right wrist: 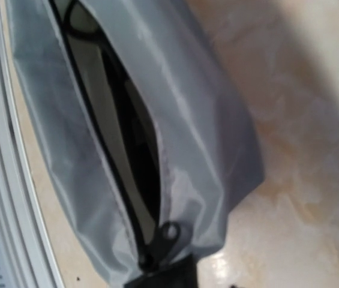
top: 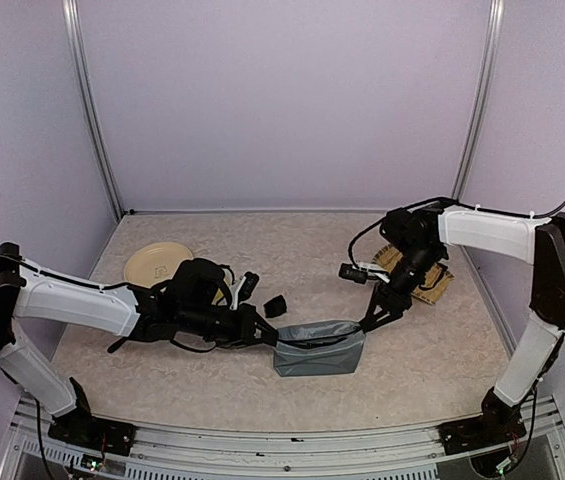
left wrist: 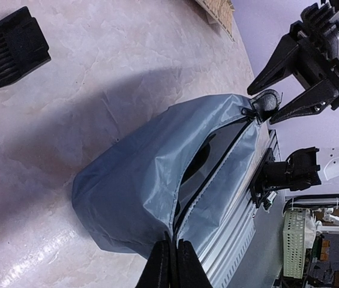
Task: Sort the hair-cutting tools
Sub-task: Adjust the kit bag at the center of the board.
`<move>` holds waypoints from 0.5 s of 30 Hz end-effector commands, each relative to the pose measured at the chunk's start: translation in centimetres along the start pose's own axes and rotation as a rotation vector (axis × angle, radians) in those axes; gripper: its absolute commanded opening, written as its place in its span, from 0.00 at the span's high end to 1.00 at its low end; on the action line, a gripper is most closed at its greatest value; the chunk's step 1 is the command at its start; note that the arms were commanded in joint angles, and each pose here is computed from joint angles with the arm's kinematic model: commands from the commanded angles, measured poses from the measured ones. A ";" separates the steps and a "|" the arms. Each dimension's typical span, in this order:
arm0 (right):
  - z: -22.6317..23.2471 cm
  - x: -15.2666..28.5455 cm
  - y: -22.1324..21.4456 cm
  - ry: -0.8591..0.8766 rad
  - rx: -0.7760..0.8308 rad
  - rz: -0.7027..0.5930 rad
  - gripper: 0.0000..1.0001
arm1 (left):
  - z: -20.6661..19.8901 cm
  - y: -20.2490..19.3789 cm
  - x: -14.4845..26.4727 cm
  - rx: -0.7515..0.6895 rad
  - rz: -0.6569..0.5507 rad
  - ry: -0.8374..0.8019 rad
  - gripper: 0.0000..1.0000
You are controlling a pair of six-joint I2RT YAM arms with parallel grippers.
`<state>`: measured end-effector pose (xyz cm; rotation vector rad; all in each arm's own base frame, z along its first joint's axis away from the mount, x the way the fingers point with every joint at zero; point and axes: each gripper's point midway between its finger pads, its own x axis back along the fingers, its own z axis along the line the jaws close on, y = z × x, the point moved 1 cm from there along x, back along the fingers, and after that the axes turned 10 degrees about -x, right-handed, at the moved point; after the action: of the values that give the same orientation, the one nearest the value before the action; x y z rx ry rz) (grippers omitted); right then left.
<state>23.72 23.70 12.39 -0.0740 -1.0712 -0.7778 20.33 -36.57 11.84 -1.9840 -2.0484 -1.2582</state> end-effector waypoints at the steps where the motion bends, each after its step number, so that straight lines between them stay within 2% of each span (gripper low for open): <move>1: 0.0 -0.5 -1.6 0.030 -0.068 0.038 0.69 | -1.2 0.5 0.3 -0.024 -0.023 -0.013 1.00; 4: 0.7 -0.4 -1.8 0.075 -0.075 0.038 0.97 | -1.5 0.2 0.4 -0.016 -0.022 -0.013 1.00; 5: 1.3 -0.2 -1.8 0.108 -0.061 0.031 1.00 | -1.6 0.1 0.5 -0.010 -0.017 -0.015 1.00; 9: 3.0 -0.3 -3.1 0.201 0.013 0.039 1.00 | -2.3 -0.1 0.8 0.057 0.026 -0.011 1.00; 13: 5.0 -0.8 -5.5 0.329 -0.016 0.088 1.00 | -3.0 -1.2 1.1 0.098 0.106 0.009 1.00; 15: 5.2 -1.1 -6.3 0.331 -0.016 0.099 1.00 | -2.8 -2.3 1.3 0.108 0.147 0.036 1.00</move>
<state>18.25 22.57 11.65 -0.0309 -0.8423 -0.7029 18.64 -36.88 12.27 -1.9736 -1.9607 -1.1683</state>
